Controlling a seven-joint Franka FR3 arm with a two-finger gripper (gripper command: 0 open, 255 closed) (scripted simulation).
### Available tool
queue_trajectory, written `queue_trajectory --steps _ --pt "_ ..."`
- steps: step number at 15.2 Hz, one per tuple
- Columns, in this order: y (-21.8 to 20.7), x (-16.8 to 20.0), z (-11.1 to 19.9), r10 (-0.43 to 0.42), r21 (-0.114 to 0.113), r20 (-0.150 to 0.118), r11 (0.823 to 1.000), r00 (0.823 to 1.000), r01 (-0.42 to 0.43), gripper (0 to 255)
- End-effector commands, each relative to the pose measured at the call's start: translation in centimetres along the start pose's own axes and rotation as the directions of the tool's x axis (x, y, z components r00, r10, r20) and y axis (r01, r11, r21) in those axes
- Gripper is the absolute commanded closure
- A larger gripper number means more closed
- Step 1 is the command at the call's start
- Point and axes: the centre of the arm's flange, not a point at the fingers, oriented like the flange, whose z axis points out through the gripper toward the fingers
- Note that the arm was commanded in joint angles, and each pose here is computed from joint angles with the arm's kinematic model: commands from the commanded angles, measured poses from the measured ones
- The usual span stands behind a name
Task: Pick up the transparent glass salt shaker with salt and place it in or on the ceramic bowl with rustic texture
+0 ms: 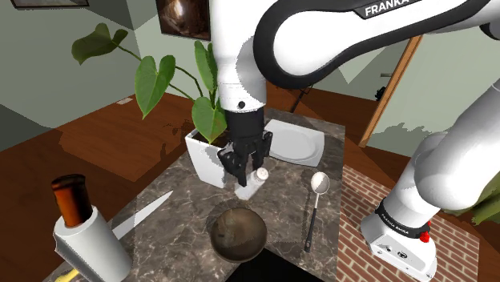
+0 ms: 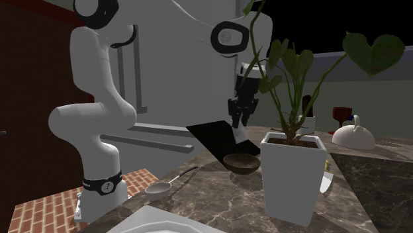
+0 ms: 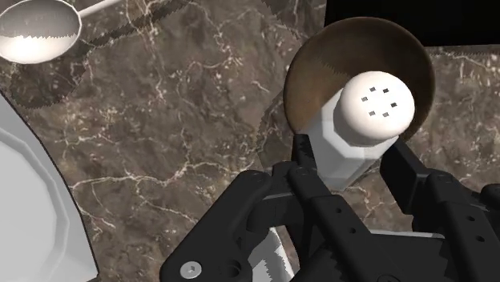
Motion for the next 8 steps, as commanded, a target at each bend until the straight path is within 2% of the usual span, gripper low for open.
queue_trajectory --steps 1,2,8 --pt "-2.5 -0.7 0.3 0.002 0.001 0.000 1.000 1.000 -0.002 255" --pt "-4.7 -1.4 0.3 0.002 0.001 0.000 1.000 1.000 -0.002 255" --pt "-4.6 -0.7 3.4 0.002 0.001 0.000 1.000 1.000 -0.002 255"
